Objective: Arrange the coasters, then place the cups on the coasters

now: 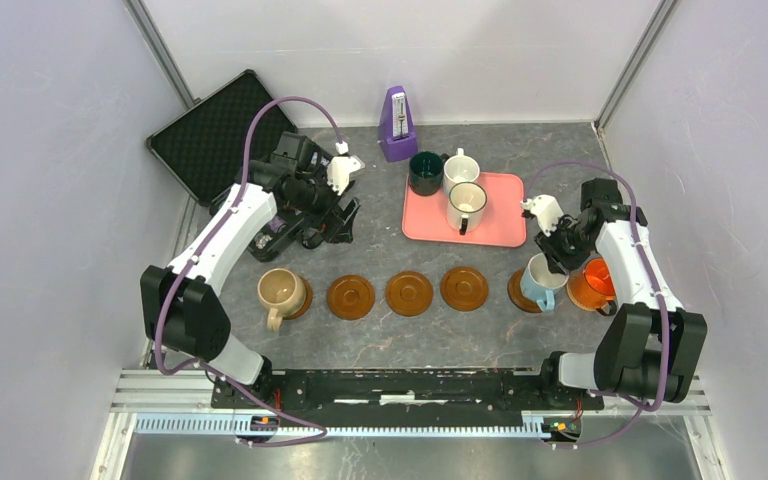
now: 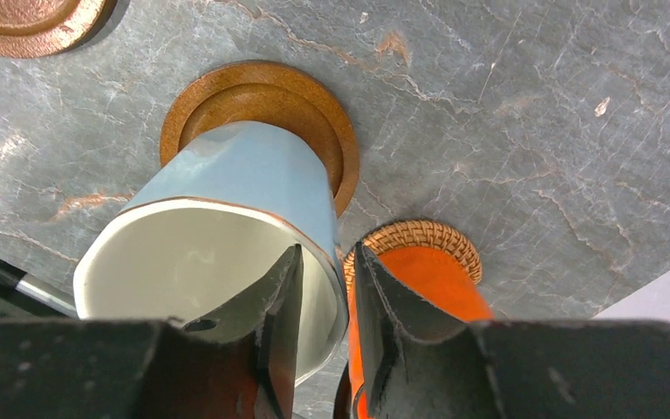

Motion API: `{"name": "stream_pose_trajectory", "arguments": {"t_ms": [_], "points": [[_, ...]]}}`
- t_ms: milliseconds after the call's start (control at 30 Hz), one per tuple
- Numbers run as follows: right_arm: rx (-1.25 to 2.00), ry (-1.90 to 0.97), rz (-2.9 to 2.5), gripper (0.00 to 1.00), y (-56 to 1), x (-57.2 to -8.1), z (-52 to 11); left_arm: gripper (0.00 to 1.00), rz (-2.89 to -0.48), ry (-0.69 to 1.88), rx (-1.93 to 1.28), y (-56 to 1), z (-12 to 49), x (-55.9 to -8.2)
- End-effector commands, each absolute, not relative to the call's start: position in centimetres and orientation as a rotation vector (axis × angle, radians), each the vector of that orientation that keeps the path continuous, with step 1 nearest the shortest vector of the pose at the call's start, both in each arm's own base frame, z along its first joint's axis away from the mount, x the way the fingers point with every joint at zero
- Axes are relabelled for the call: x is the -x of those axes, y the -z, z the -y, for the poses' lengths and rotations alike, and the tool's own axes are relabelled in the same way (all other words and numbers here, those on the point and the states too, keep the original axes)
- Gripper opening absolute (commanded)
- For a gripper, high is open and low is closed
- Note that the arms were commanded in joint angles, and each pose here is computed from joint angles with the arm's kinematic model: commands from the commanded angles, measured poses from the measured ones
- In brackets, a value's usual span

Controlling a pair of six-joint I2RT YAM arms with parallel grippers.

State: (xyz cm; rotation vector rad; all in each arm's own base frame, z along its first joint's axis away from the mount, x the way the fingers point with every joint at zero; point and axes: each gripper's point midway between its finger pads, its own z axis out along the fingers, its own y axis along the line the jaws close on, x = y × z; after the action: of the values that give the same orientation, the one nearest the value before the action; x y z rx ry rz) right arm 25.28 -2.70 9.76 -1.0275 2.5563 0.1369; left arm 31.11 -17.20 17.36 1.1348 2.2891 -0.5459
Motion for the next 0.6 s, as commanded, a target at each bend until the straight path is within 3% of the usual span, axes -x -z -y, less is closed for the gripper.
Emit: {"name": "stream_pose_trajectory", "arguments": {"t_ms": [0, 167, 400, 567], "points": [[1.055, -0.145, -2.493, 0.36, -10.7, -26.1, 2.2, 1.00, -2.278, 0.561, -1.109, -17.7, 17.7, -31.3], [1.080, -0.160, -2.490, 0.40, -10.8, -25.8, 2.1, 1.00, -2.277, 0.548, -1.108, -17.9, 17.5, -31.3], [1.108, -0.170, -2.466, 0.62, -12.6, -25.7, 1.9, 1.00, -2.282, 0.550, -1.109, -17.9, 17.4, -30.9], [1.134, -0.179, -2.419, 0.69, -14.8, -25.8, 1.4, 1.00, -2.273, 0.547, -1.108, -18.2, 17.4, -31.1]]}}
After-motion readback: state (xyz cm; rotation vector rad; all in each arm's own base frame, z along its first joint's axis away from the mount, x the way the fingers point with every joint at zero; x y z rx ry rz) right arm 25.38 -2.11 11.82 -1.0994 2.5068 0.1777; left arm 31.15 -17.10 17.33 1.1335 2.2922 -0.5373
